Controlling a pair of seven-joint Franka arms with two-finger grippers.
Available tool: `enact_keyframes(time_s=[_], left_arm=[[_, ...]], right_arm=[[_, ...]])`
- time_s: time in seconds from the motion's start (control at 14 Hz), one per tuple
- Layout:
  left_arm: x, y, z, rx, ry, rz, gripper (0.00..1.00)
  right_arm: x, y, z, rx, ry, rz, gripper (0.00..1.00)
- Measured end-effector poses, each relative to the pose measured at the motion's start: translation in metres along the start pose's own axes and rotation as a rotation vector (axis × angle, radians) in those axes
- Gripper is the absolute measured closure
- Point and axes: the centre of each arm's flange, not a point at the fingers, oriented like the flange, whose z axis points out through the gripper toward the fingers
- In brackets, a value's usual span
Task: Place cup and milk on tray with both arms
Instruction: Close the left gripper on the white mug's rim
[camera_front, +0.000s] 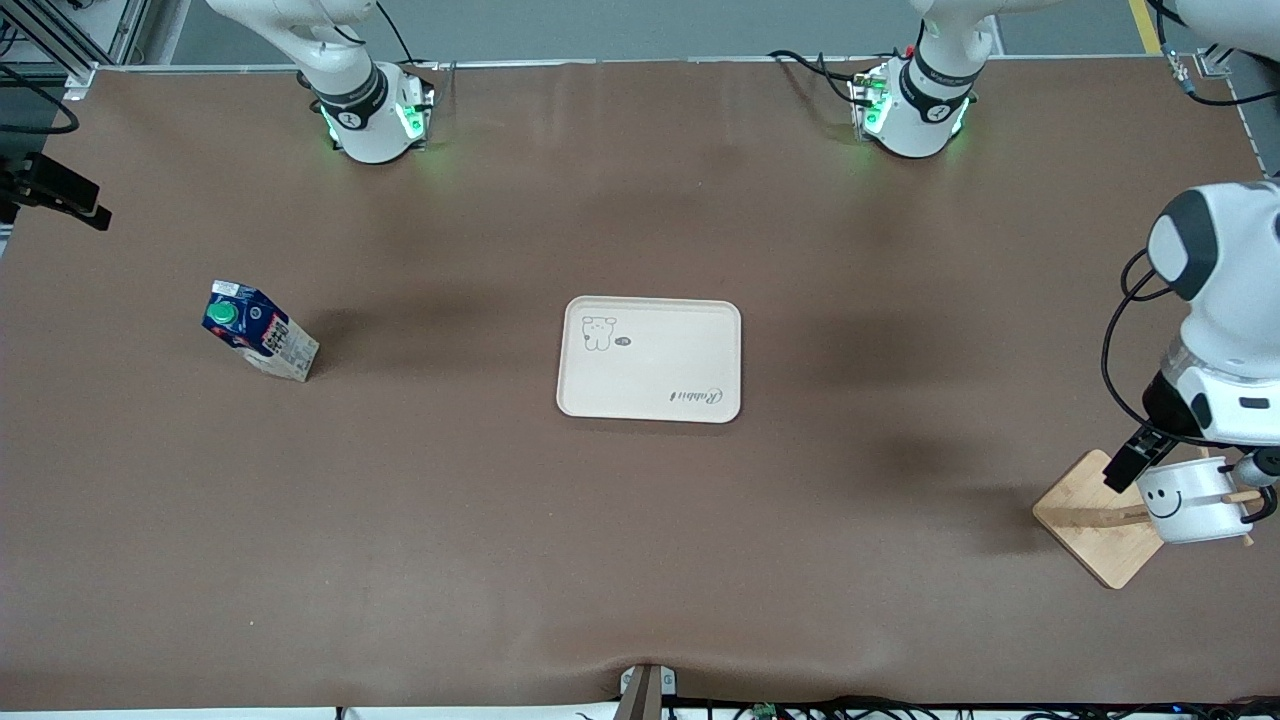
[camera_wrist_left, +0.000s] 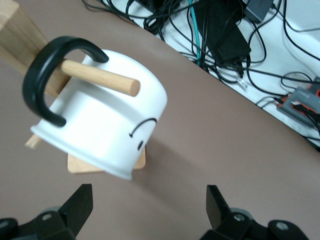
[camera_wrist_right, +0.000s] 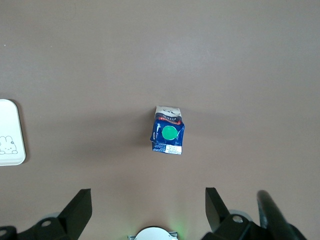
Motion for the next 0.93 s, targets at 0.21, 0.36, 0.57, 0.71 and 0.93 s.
enact_keyframes(time_s=[0.21, 0.36, 0.57, 0.71, 0.93], left_arm=[[-0.011, -0.011, 0.021, 0.013, 0.064, 0.024, 0.00], [-0.014, -0.008, 0.022, 0.052, 0.110, 0.075, 0.07], [-0.021, -0.004, 0.026, 0.099, 0.177, 0.096, 0.15], [-0.025, -0.003, 0.033, 0.115, 0.204, 0.109, 0.16], [-0.024, -0.001, 0.033, 0.115, 0.218, 0.116, 0.19]], right_arm=[[0.000, 0.000, 0.000, 0.000, 0.000, 0.000, 0.00], [0.000, 0.000, 0.000, 0.000, 0.000, 0.001, 0.00], [0.000, 0.000, 0.000, 0.000, 0.000, 0.001, 0.00], [0.000, 0.001, 0.000, 0.000, 0.000, 0.001, 0.00], [0.000, 0.001, 0.000, 0.000, 0.000, 0.001, 0.00]])
